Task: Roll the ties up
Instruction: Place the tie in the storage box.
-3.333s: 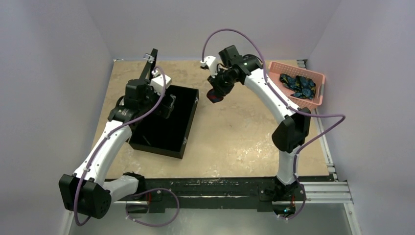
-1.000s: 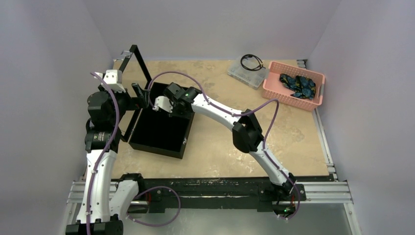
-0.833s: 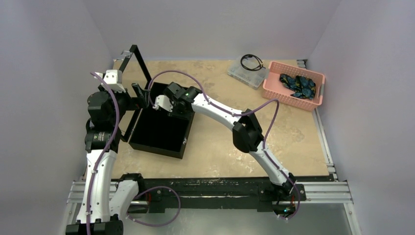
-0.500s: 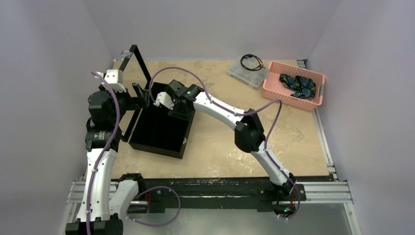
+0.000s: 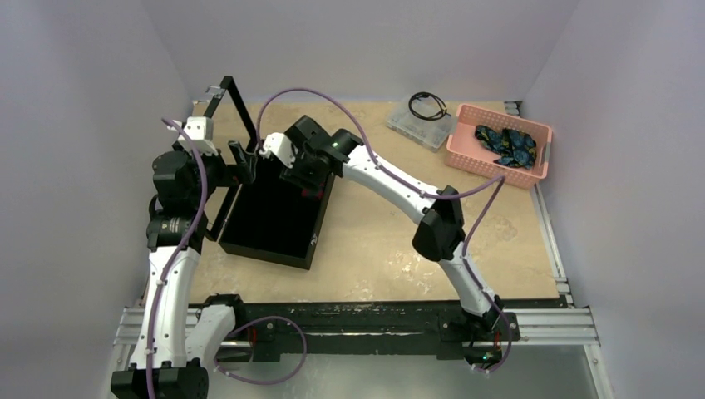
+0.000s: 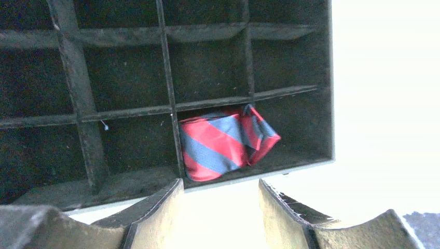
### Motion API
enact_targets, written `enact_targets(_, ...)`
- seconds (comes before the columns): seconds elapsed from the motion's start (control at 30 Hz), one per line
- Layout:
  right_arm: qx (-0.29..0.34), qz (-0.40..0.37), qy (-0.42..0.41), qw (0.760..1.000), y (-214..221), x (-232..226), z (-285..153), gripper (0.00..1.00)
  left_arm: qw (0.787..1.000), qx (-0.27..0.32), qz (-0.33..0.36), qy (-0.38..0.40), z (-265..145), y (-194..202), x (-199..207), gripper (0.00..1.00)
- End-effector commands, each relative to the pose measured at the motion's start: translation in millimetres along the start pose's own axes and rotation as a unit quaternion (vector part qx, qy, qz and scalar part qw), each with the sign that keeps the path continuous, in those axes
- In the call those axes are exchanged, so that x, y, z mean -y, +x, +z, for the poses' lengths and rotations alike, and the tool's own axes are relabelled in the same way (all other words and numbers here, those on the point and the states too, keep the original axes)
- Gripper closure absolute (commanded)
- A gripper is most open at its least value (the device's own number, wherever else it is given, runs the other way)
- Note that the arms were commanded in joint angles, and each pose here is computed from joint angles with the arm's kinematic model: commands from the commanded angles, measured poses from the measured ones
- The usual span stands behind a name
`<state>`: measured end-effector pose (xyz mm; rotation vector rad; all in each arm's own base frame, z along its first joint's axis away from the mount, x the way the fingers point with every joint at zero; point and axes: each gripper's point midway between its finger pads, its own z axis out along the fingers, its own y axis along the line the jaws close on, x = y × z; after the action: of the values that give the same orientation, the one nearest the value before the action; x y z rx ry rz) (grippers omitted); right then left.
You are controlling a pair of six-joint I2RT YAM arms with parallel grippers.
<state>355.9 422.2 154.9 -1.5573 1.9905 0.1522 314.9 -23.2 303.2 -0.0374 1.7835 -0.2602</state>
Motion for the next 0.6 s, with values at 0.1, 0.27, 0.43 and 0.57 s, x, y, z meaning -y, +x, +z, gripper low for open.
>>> enact_targets(0.1,0.128,0.078,0.034,0.988,-40,48,-83,0.45,0.996,0.033,0.06,0.061,-6,-29,22,0.0)
enact_targets(0.27,0.158,0.133,0.054,0.977,-25,86,-114,0.34,0.988,0.041,0.111,0.097,-14,-47,37,0.0)
enact_targets(0.43,0.153,0.17,0.072,0.971,7,113,-130,0.2,0.975,0.035,0.181,0.124,-14,-52,52,0.0)
enact_targets(0.57,0.149,0.203,0.077,0.965,33,127,-141,0.14,0.958,0.007,0.229,0.174,-11,-41,79,0.0)
